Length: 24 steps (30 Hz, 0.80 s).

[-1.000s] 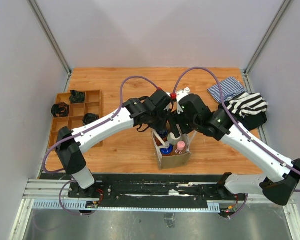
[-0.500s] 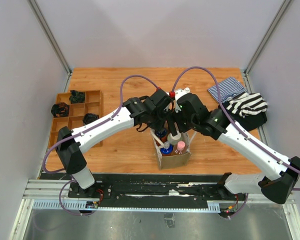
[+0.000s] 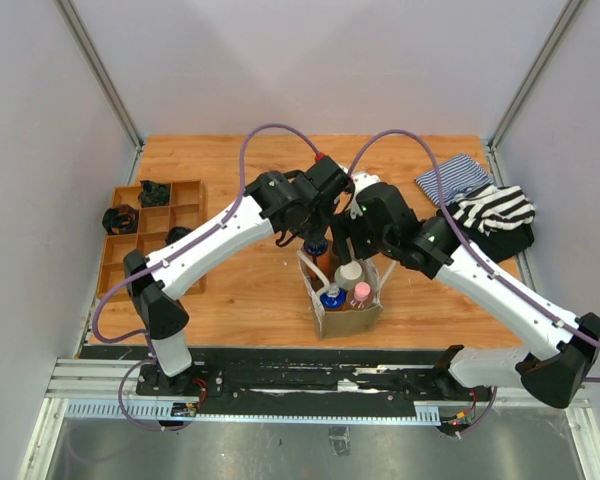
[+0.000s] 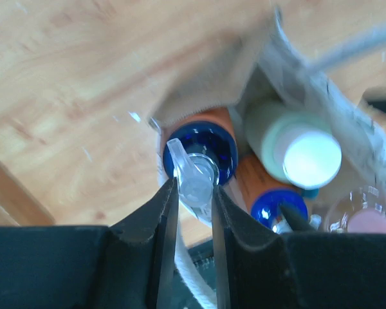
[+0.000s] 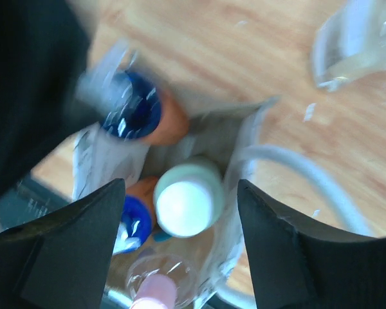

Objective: Take the personal care products out of the canvas bag

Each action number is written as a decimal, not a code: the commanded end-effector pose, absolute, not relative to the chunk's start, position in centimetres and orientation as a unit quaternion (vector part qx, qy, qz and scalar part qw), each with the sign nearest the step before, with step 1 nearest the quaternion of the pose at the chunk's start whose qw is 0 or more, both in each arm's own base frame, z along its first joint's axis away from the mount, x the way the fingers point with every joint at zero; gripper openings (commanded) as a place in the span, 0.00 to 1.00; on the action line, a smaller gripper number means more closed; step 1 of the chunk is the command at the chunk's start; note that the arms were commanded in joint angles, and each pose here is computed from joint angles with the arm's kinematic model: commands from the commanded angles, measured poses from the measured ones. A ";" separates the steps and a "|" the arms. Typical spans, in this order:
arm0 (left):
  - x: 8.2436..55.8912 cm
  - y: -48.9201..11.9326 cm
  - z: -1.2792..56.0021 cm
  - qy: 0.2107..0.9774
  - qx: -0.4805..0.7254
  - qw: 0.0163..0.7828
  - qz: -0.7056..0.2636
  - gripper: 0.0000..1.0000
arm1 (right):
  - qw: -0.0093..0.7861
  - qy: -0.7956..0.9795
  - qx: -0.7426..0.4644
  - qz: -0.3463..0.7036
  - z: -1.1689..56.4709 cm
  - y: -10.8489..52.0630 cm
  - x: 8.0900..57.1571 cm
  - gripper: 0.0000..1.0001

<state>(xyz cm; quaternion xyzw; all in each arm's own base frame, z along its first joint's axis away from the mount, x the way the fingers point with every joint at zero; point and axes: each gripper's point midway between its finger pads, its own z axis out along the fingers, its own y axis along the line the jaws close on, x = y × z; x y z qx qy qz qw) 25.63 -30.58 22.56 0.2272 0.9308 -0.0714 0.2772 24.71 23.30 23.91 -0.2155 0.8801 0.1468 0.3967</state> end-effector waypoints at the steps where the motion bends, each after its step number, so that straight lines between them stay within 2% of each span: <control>1: 29.3 -33.3 32.1 0.877 0.194 0.420 -0.130 0.00 | 0.283 0.896 -0.319 0.121 17.9 23.1 21.0 0.71; 11: 31.1 -31.3 39.3 0.848 0.152 0.496 -0.106 0.01 | 0.251 0.906 -0.316 0.127 16.0 23.0 19.9 0.70; 19: 31.6 -29.9 40.5 0.841 0.131 0.513 -0.111 0.00 | 0.310 0.888 -0.301 0.157 18.9 22.4 19.5 0.80; 24: 32.5 -27.6 41.4 0.839 0.102 0.527 -0.090 0.01 | 0.291 0.896 -0.303 0.143 17.5 22.3 19.6 0.80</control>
